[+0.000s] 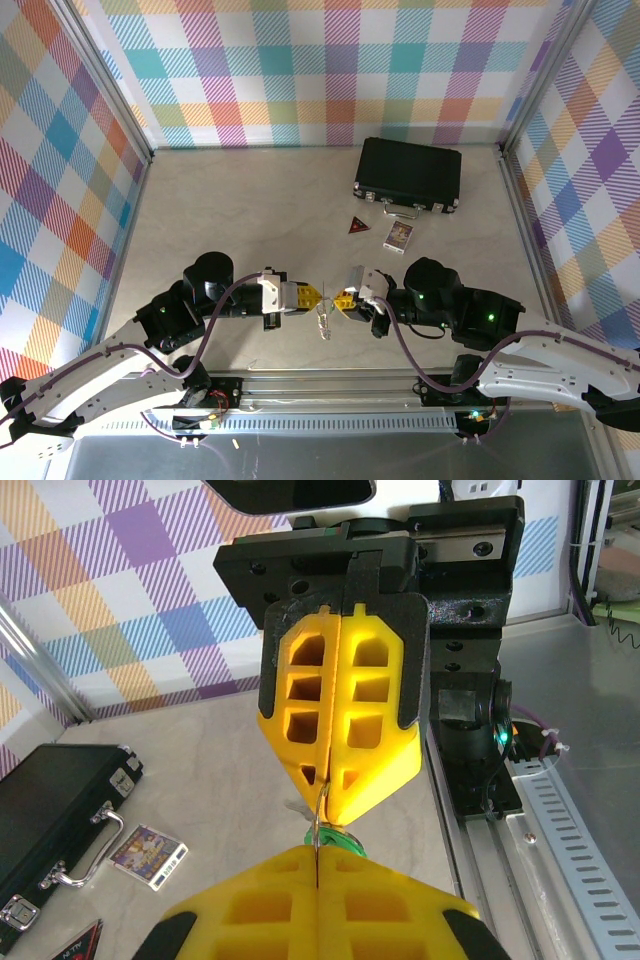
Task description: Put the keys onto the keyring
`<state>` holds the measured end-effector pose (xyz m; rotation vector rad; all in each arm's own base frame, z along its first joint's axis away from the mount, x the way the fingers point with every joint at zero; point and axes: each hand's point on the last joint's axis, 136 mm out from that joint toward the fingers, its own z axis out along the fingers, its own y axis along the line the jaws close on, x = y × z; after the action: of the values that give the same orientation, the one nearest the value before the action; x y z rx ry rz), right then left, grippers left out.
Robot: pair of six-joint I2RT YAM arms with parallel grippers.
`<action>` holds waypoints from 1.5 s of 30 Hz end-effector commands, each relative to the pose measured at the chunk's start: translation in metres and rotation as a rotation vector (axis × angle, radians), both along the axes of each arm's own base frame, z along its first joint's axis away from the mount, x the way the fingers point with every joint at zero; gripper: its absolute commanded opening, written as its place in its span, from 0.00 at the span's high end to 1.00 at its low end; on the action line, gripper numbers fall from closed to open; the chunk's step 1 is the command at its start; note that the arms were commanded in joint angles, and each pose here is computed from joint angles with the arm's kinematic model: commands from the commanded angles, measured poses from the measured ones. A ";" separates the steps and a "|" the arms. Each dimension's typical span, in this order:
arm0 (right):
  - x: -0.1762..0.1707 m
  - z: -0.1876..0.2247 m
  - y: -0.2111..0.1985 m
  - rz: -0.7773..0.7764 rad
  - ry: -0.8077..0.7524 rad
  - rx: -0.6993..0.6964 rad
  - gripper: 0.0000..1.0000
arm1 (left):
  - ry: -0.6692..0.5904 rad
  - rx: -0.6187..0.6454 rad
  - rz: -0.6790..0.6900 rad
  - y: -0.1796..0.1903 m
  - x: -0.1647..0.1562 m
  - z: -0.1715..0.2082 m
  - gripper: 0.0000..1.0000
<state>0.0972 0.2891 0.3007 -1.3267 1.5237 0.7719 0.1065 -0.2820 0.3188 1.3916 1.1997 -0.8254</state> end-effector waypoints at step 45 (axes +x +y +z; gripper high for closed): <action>-0.005 0.031 0.009 0.028 0.008 0.119 1.00 | -0.016 -0.025 -0.016 0.000 -0.006 0.010 1.00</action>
<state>0.0957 0.2923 0.3013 -1.3149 1.5369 0.8053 0.1047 -0.2810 0.3209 1.3888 1.1917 -0.8235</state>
